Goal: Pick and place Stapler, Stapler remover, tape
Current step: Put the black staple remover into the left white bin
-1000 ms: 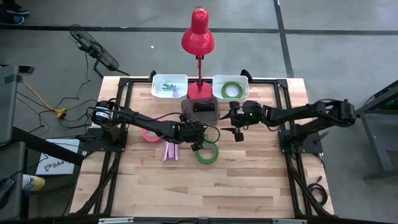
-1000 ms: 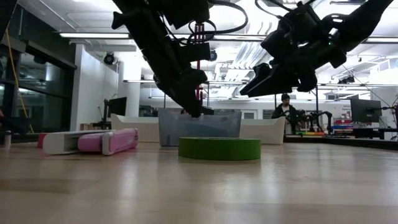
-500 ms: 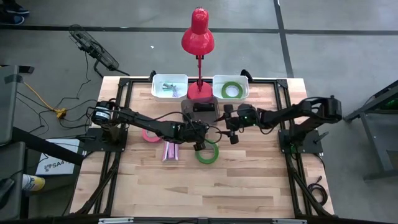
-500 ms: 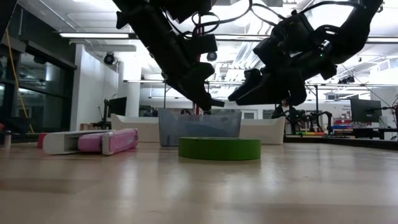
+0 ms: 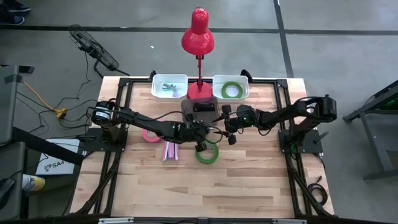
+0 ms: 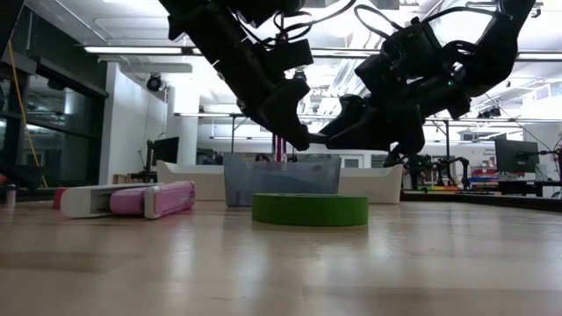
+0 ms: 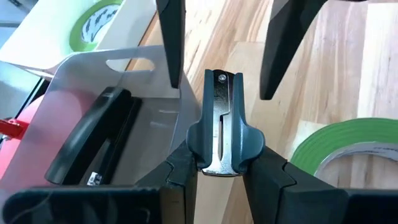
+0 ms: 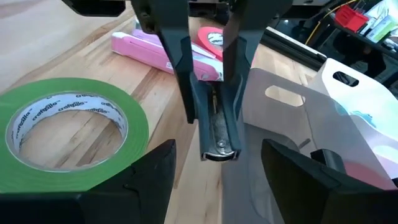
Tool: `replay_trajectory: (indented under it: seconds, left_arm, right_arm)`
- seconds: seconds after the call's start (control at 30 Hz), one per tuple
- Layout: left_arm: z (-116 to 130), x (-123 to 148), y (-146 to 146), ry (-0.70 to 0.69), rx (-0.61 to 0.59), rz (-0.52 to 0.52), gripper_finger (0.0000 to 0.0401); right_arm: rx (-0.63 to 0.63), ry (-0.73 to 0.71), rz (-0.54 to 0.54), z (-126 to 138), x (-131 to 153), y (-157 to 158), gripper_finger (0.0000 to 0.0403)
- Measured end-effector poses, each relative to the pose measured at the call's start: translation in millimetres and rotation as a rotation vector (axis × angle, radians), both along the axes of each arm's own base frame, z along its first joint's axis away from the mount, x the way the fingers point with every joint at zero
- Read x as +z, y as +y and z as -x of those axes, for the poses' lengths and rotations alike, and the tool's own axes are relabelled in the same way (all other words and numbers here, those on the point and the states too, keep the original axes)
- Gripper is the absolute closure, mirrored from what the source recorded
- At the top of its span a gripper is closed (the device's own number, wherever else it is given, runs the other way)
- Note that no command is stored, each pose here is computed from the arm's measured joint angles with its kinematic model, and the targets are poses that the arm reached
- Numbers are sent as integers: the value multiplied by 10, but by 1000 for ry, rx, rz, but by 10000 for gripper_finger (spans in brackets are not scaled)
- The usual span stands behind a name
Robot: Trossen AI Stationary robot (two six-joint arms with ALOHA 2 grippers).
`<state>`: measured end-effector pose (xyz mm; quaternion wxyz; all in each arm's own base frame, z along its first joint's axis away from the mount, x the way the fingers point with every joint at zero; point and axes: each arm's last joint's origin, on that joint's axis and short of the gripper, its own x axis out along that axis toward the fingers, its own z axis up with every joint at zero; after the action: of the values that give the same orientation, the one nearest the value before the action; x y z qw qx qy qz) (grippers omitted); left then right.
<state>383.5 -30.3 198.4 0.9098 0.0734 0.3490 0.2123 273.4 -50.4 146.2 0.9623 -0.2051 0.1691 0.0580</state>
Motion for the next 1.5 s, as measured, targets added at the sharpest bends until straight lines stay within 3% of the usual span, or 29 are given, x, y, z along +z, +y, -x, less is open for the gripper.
replay_trajectory:
  seconds: [0.2,0.43,0.77,1.0,1.27,1.5]
  left_arm:
    - [3,-2,2,4,4,-3,312]
    - [34,-2,36,27,92,-94,312]
    - [93,293,234,173,203,-166,312]
    - [323,497,504,267,266,-175,312]
    - [671,744,931,324,421,-139,312]
    - [911,707,1411,349,565,-81,312]
  right_arm:
    - [-5,4,0,1,-3,-1,176]
    - [-226,92,68,39,-63,-68,175]
    - [-331,102,58,147,113,-79,178]
    - [-384,87,48,383,428,-120,178]
    - [-544,54,80,657,681,-228,179]
    - [-713,-1,88,831,823,-335,178]
